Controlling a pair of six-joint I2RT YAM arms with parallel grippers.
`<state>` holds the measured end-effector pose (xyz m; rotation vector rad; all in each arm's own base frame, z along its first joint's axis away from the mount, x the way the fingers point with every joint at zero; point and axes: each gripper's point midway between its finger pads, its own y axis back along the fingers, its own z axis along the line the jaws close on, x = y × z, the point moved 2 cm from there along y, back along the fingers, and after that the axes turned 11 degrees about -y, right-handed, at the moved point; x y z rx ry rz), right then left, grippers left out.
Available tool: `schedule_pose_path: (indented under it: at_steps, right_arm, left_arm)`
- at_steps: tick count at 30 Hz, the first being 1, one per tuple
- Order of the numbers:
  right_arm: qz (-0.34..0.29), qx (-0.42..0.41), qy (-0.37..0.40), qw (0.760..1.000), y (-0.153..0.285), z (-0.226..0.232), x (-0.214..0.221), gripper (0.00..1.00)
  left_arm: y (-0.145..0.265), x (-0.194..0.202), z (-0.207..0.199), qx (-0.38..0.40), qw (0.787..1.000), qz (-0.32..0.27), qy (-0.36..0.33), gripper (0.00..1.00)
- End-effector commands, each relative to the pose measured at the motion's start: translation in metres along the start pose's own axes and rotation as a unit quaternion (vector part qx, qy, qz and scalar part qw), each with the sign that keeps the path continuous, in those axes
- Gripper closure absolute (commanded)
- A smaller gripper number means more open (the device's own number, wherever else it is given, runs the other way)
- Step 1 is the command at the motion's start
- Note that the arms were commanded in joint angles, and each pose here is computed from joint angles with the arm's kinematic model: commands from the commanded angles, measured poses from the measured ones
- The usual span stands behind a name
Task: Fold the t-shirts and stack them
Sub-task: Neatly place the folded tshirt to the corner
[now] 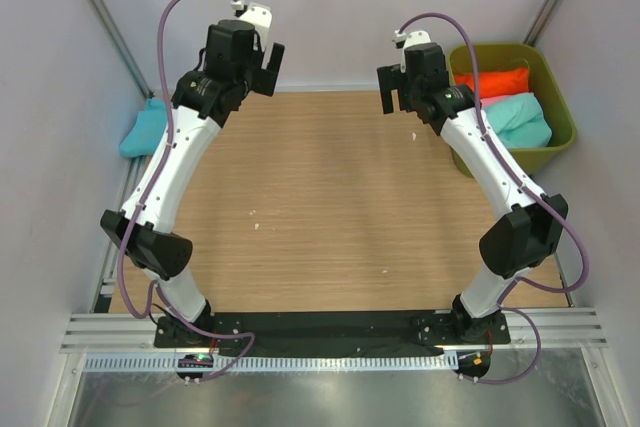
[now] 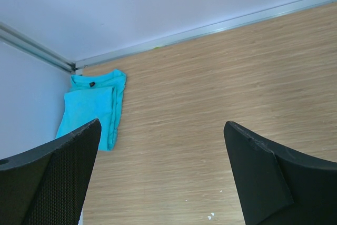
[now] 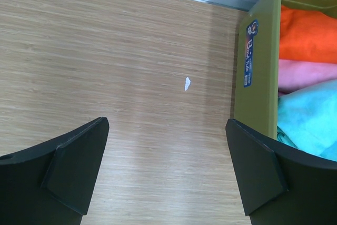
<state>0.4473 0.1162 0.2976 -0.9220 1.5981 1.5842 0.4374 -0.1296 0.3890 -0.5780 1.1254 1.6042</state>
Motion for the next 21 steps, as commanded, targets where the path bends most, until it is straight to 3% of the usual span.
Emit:
schedule_pose_path:
  at_steps: [1,21]
  right_arm:
    - [-0.023,-0.007,-0.011,1.000,0.0077,0.0029,-0.0163,0.00]
    - [-0.025,-0.009,-0.010,1.000,0.0081,0.0036,-0.0177,0.00]
  left_arm:
    - [0.0047,-0.0134,0.0095,-0.012,1.000,-0.024,0.012,0.00]
    - [0.0029,-0.0170,0.0099,-0.013,0.999,-0.027,0.013,0.00]
